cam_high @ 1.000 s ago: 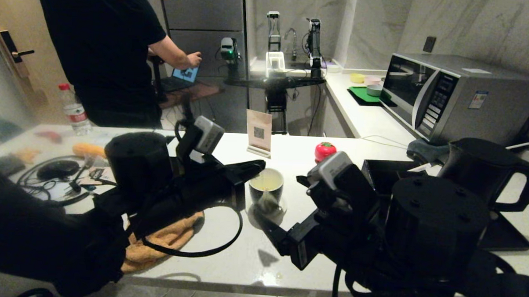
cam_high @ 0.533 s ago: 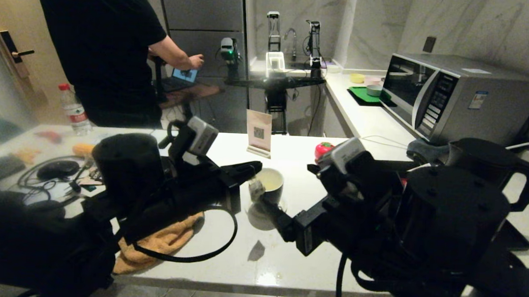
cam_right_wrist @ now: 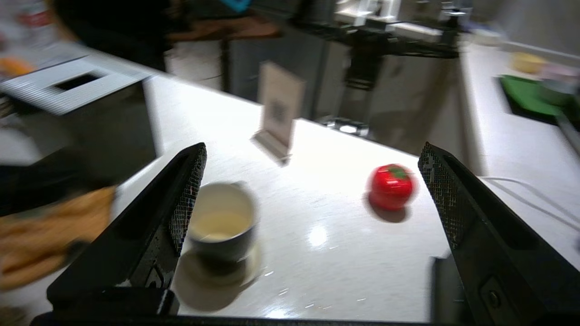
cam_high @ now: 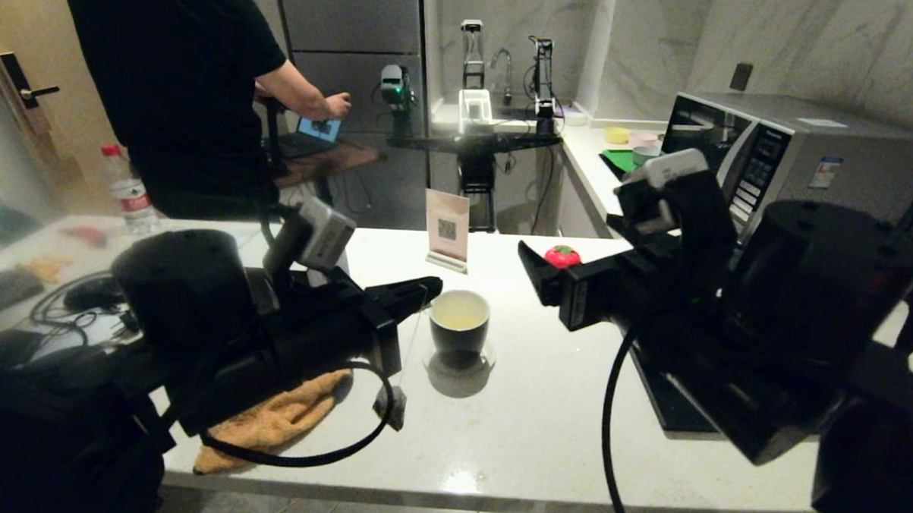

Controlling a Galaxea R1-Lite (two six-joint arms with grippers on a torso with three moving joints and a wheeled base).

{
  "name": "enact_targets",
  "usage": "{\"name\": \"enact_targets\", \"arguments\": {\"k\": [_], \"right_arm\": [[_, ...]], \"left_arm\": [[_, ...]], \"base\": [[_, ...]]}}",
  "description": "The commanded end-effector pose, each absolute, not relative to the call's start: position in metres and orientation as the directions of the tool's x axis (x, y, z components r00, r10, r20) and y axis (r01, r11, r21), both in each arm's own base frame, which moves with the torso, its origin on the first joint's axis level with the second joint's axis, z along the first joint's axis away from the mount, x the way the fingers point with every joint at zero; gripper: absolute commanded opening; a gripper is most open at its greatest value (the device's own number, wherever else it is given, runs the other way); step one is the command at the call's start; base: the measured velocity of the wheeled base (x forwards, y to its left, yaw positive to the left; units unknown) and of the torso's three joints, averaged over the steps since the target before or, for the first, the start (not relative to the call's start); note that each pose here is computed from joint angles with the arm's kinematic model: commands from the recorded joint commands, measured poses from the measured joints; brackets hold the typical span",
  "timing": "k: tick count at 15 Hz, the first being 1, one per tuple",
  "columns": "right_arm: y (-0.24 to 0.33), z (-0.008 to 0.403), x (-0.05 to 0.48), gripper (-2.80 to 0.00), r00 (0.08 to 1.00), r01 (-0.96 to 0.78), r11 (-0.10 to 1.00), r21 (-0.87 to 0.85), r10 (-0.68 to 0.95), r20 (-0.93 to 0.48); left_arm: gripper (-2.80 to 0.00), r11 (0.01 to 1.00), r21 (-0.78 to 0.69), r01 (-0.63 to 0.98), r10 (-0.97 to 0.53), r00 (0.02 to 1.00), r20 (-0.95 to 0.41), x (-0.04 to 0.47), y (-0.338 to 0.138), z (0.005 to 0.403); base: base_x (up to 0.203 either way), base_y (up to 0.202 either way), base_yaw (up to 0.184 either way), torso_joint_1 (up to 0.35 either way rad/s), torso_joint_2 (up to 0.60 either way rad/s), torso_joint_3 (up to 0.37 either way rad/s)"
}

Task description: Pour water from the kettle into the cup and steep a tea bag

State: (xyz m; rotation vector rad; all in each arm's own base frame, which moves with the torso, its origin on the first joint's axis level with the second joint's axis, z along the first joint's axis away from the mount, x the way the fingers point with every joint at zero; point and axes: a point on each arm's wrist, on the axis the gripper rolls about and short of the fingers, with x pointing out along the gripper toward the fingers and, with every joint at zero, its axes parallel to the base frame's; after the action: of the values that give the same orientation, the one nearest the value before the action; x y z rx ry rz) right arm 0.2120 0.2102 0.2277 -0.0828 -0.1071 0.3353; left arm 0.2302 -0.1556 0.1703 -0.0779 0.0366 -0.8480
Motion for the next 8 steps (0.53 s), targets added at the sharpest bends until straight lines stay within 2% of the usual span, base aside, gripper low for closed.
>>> {"name": "enact_targets", "arguments": {"k": [1, 2, 5, 8], "right_arm": [[0.188, 0.239, 0.226, -2.71, 0.963, -0.225, 0.971, -0.077, 0.234, 0.132], [0.177, 0.241, 0.233, -2.8, 0.972, -0.175, 0.982, -0.069, 0.183, 0.146], [0.133, 0.247, 0.254, -2.8, 0.985, -0.002, 0.999, -0.051, 0.011, 0.173], [0.076, 0.257, 0.267, -2.8, 0.957, 0.208, 0.978, -0.026, -0.197, 0.214]], "left_arm": [[-2.8, 0.657, -0.077, 0.75, -0.751, 0.66, 0.021, 0.228, -0.154, 0.175], [-2.8, 0.657, -0.077, 0.75, -0.751, 0.66, 0.021, 0.227, -0.154, 0.175], [-2.8, 0.66, -0.077, 0.747, -0.748, 0.663, 0.019, 0.227, -0.154, 0.175], [-2.8, 0.671, -0.078, 0.738, -0.739, 0.674, 0.018, 0.226, -0.153, 0.175]], "base": [[0.0, 0.0, 0.0, 0.0, 0.0, 0.0], [0.0, 0.0, 0.0, 0.0, 0.0, 0.0], [0.0, 0.0, 0.0, 0.0, 0.0, 0.0], [0.0, 0.0, 0.0, 0.0, 0.0, 0.0]]}}
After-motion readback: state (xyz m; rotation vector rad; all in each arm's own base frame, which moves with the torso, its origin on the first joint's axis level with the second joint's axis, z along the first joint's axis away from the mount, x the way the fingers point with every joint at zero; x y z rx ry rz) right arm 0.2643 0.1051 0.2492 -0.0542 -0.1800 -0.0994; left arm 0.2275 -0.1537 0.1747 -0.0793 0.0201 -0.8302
